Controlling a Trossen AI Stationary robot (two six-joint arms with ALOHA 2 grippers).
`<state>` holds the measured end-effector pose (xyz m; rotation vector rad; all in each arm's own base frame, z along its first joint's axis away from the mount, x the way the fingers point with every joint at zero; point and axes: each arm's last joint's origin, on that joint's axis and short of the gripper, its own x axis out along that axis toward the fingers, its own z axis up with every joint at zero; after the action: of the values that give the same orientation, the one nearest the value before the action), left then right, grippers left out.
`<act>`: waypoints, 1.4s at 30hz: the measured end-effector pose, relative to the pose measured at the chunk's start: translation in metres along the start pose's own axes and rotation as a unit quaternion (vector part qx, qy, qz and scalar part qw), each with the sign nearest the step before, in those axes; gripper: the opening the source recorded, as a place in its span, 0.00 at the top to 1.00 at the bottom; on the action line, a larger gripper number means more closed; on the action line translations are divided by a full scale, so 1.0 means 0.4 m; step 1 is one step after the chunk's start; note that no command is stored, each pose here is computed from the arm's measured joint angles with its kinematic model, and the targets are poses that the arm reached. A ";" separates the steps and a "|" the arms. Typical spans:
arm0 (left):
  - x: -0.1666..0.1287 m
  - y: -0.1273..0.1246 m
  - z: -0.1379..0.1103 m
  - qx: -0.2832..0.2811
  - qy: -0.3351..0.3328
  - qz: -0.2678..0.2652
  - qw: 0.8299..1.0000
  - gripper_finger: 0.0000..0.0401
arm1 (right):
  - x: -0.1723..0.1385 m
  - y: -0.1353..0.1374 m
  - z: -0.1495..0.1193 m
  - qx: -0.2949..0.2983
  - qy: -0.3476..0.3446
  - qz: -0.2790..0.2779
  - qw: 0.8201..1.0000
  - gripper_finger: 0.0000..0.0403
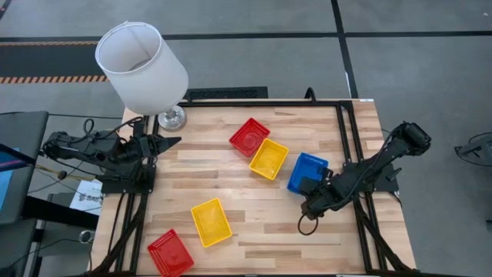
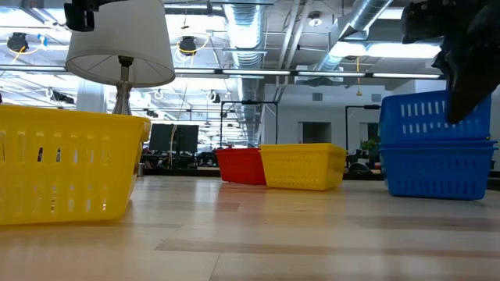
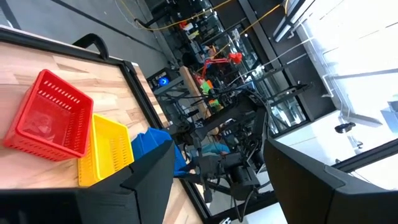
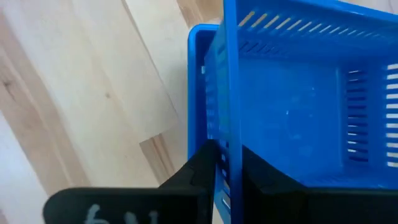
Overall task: Stack baskets by color
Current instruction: Stack the blue bin on the blue bins, then stack the yellow bin on the yellow bins
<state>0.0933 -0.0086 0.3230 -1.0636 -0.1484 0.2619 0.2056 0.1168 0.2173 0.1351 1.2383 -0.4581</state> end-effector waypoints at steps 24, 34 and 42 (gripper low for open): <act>0.000 0.001 -0.001 0.004 0.003 0.001 1.000 0.42 | 0.003 -0.011 0.001 -0.002 0.012 -0.014 1.000 0.64; 0.000 0.002 -0.002 0.001 0.006 0.002 1.000 0.42 | -0.021 -0.013 0.033 0.002 0.022 0.031 0.999 0.58; 0.000 0.002 -0.002 0.011 0.009 0.001 1.000 0.42 | -0.073 -0.018 0.086 0.010 -0.061 0.018 0.998 0.60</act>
<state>0.0934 -0.0090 0.3218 -1.0445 -0.1277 0.2560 0.2257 0.1061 0.2571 0.1439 1.1097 -0.4417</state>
